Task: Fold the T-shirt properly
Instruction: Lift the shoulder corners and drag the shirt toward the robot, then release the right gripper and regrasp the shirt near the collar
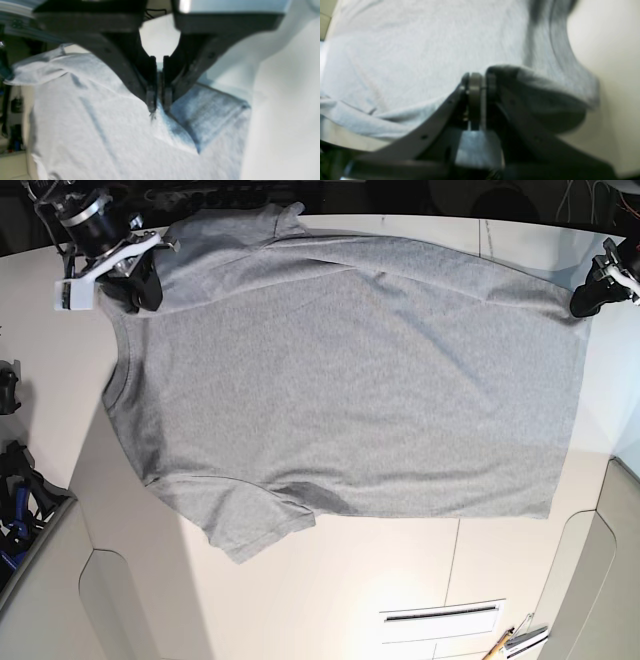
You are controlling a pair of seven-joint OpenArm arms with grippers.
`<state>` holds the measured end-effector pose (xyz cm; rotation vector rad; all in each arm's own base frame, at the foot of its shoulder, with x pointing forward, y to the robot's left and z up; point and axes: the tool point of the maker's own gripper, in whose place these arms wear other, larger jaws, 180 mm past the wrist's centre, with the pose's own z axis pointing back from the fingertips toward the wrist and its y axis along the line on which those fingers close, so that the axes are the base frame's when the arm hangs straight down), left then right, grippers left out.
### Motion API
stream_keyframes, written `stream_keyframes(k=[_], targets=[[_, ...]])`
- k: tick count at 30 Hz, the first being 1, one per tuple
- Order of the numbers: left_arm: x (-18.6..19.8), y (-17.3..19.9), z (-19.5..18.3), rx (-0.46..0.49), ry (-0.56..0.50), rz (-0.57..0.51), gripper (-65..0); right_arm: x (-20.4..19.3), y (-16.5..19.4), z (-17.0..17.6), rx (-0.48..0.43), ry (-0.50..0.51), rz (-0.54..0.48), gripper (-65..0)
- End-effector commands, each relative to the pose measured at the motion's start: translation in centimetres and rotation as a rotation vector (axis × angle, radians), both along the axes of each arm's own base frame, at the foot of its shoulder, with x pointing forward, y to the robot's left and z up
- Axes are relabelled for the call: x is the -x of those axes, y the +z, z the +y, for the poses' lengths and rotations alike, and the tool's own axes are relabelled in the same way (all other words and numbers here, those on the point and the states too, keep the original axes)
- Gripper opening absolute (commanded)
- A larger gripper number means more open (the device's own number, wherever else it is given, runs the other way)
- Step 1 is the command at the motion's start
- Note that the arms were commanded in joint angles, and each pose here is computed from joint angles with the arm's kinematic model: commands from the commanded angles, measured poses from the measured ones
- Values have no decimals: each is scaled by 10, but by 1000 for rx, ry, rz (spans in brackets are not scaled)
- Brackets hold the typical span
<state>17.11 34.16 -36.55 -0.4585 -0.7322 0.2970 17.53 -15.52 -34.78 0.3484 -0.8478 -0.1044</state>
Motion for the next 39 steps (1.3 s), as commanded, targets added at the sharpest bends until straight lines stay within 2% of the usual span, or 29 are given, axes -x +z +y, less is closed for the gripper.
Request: stream_keyframes(k=[1,7,15,18,20,32,33,34,35,36,37,39], targets=[[-13,15,7,-29,-4,-55,-650,-10,8,-2,15,-1,-44,-650],[-32,24,19,-95,16,-112,-650,-40,0,-12,32,-45,-72,-650],[-37,24,33,-201,25,-122,-650,-63,-28,-17,-18,-79,-38,-650],[-39,23,50,-248,109,-115,-650,-68,-27,-17,-22,-82,-45,-650],[-39,23,53,-271,116,-117,-650,-69,-26,-18,-22,-87,-57,-650],[-39,22,51,-269,105,-113,-650,-73,-24,-20,-6,-91,-70,-650],[-39,23,50,-268,95,-117,-595,-73,-24,-20,-5,-90,-69,-650],[-39,24,48,-268,78,-124,-515,-74,-23,-20,-6,-91,-72,-573],[-39,24,46,-268,66,-130,-445,-74,-23,-20,-6,-91,-72,-456],[-39,24,46,-268,63,-131,-391,-74,-23,-20,-7,-91,-72,-361],[-39,24,46,-268,64,-131,-363,-74,-23,-20,-6,-91,-73,-300],[-40,24,46,-269,64,-131,-357,-75,-20,-20,-4,-91,-81,-286]])
